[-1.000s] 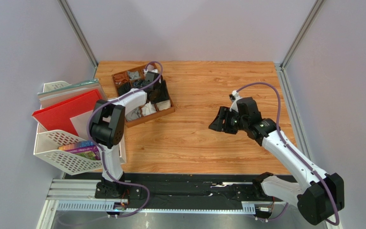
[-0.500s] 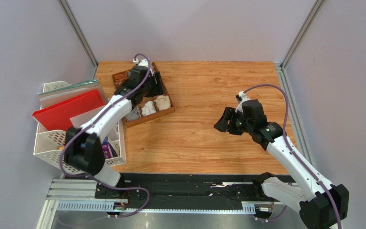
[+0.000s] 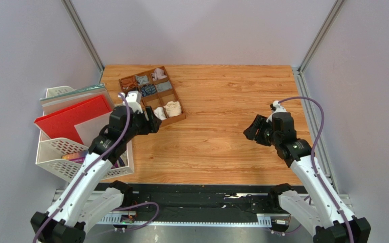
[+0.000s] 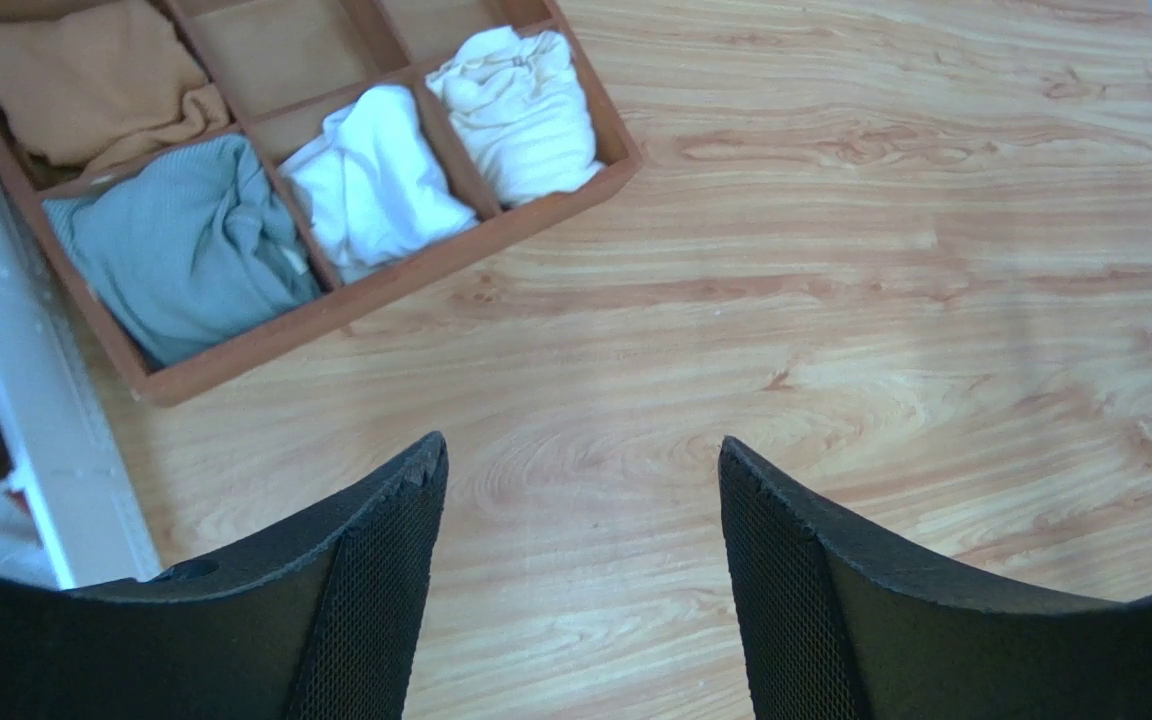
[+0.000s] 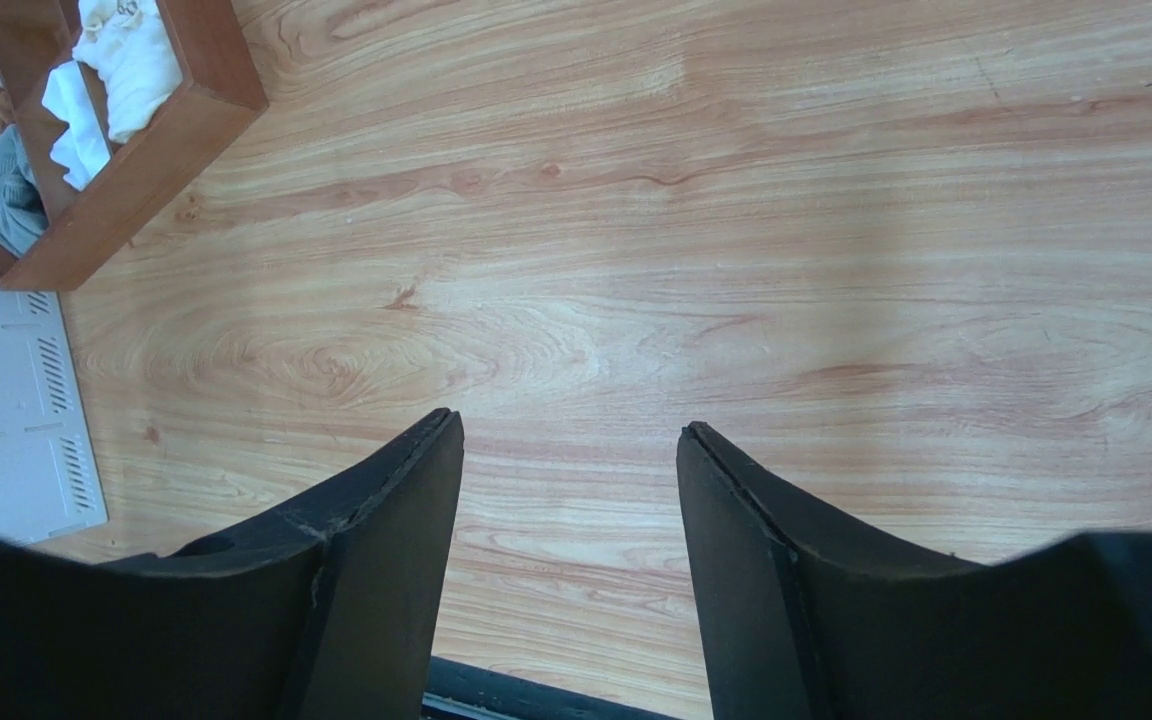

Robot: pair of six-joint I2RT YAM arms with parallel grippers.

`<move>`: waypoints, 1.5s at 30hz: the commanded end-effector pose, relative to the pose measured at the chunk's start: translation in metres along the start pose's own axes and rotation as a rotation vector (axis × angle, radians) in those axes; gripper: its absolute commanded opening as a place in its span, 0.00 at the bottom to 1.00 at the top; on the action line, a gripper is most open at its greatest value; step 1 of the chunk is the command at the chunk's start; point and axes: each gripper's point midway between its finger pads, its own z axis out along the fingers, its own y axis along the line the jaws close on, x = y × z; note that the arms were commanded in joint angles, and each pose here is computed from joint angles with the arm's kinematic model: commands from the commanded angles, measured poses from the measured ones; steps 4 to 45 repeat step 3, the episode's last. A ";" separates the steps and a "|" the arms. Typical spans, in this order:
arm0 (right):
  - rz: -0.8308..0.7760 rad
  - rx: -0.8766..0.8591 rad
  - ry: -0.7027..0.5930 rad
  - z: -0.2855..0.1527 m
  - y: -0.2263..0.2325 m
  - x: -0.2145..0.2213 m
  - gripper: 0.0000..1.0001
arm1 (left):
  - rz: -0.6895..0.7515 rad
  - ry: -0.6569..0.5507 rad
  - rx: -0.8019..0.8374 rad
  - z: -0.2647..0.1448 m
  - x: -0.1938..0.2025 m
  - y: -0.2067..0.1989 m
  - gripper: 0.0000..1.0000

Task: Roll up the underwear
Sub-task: Reset both arms

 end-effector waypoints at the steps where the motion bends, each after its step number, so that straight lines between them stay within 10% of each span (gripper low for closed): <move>1: -0.025 0.029 -0.033 -0.005 -0.010 -0.001 0.59 | 0.019 0.000 -0.020 -0.015 0.008 0.008 0.72; 45: -0.028 0.050 -0.040 -0.005 -0.014 -0.001 0.59 | 0.013 0.004 -0.030 -0.019 0.011 0.010 0.72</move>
